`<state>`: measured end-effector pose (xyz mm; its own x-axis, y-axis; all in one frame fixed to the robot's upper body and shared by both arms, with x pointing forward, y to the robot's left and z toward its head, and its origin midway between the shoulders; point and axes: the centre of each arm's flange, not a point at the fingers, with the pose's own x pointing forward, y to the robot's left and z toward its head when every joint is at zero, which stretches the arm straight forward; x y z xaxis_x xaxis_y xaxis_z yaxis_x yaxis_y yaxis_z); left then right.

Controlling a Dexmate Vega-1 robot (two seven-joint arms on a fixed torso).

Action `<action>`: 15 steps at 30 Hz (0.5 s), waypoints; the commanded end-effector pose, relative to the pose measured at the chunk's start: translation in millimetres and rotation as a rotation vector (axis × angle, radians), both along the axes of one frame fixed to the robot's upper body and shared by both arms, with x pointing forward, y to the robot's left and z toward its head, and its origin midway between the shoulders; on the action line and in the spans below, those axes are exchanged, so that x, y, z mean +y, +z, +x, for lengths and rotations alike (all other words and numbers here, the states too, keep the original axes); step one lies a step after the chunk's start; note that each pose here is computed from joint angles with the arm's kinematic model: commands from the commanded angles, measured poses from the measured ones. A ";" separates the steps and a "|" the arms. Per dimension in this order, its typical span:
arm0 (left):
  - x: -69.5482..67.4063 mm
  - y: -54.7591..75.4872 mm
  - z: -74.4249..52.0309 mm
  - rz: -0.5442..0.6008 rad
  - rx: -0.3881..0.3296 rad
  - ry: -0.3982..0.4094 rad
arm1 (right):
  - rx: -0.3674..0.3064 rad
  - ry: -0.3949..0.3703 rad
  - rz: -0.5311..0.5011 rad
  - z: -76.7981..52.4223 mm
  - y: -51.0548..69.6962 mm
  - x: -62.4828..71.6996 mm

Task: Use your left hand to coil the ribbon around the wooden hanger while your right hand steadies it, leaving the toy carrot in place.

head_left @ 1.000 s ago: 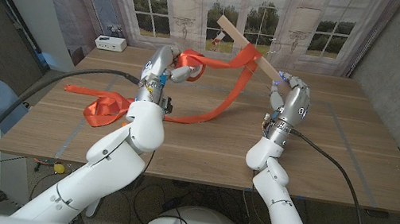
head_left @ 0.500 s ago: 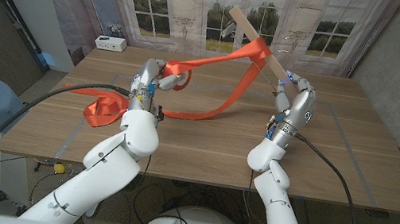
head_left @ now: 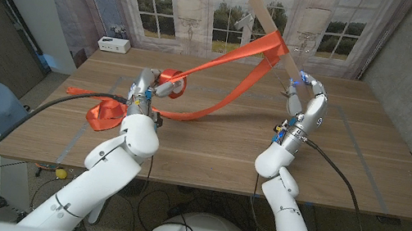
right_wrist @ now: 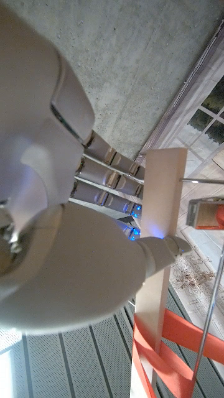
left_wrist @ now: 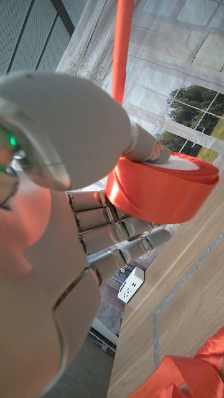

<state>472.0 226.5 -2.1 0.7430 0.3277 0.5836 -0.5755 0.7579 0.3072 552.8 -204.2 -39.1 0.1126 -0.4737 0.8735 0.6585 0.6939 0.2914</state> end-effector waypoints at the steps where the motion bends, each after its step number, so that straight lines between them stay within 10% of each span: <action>1: 20.1 9.9 9.7 -0.041 0.038 0.037 | -0.051 0.071 -0.050 -16.2 0.2 7.5; 15: 25.9 64.4 11.0 0.059 -0.010 0.106 | -0.040 0.080 -0.260 -26.0 -5.9 41.0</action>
